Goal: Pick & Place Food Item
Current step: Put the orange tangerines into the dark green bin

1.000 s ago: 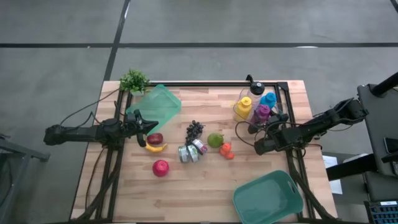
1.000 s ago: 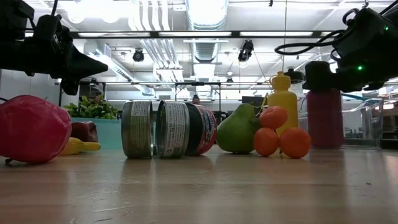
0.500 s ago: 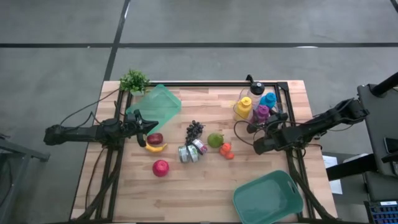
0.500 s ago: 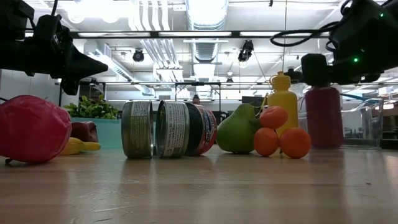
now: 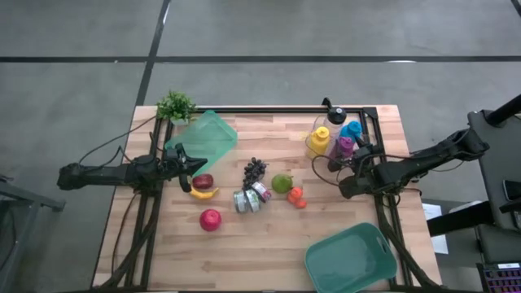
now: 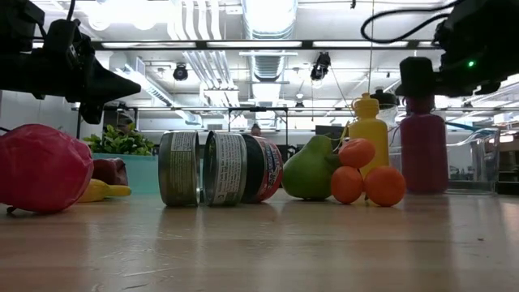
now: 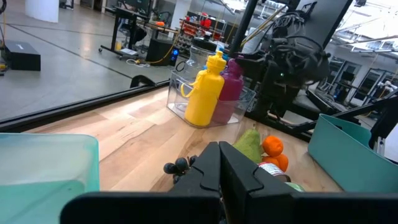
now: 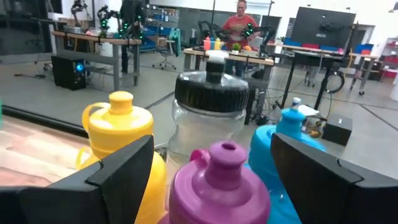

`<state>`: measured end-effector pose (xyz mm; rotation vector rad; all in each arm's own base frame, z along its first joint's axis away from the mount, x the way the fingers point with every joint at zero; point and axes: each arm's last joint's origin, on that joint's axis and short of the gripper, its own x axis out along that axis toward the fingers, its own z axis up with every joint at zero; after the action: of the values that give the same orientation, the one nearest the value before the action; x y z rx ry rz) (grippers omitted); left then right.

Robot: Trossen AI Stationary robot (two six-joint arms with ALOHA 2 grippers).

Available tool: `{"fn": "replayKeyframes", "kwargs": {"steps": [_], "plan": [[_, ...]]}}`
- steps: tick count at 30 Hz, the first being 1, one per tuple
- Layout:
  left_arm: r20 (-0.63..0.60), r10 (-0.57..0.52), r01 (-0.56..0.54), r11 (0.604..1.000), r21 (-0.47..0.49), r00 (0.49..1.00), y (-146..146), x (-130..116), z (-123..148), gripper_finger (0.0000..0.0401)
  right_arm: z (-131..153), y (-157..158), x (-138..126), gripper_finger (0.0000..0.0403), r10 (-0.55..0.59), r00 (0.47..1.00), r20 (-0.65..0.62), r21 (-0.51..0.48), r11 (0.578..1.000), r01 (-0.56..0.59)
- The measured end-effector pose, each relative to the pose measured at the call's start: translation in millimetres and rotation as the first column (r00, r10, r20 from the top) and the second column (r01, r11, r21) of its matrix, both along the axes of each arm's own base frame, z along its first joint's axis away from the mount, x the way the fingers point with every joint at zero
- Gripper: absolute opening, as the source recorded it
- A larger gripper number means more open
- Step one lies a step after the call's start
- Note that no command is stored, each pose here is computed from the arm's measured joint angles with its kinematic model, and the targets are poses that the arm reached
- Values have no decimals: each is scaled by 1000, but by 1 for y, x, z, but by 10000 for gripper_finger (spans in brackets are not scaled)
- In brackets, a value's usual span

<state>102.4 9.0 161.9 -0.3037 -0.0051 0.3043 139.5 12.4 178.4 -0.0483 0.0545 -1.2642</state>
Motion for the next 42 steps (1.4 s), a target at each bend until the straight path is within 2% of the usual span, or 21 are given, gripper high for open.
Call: {"fn": "replayKeyframes", "kwargs": {"steps": [5,10,12,16,20,22,25,30,34,42], "plan": [[0,0,0,1000,0,1000,0,0,0,1,11,3,-7,321,30,1000,7,-13,999,-30],[0,0,0,1000,0,1000,0,0,0,1,32,6,-11,321,61,992,114,21,998,-63],[0,0,0,1000,0,1000,0,0,0,1,48,7,-9,321,59,988,144,30,997,-64],[0,0,0,1000,0,1000,0,0,0,1,88,9,-3,321,65,993,98,19,998,-68],[0,0,0,1000,0,1000,0,0,0,1,128,11,1,321,174,983,63,69,981,-179],[0,0,0,1000,0,1000,0,0,0,1,146,13,2,321,278,956,94,123,950,-289],[0,0,0,1000,0,1000,0,0,0,1,166,15,4,321,444,883,150,194,863,-467],[0,0,0,1000,0,1000,0,0,0,1,182,22,11,321,604,772,195,255,729,-635],[0,0,0,1000,0,1000,0,0,0,1,190,29,22,321,695,698,174,283,644,-711],[0,0,0,1000,0,1000,0,0,0,1,206,45,56,321,779,604,165,332,533,-778]]}}
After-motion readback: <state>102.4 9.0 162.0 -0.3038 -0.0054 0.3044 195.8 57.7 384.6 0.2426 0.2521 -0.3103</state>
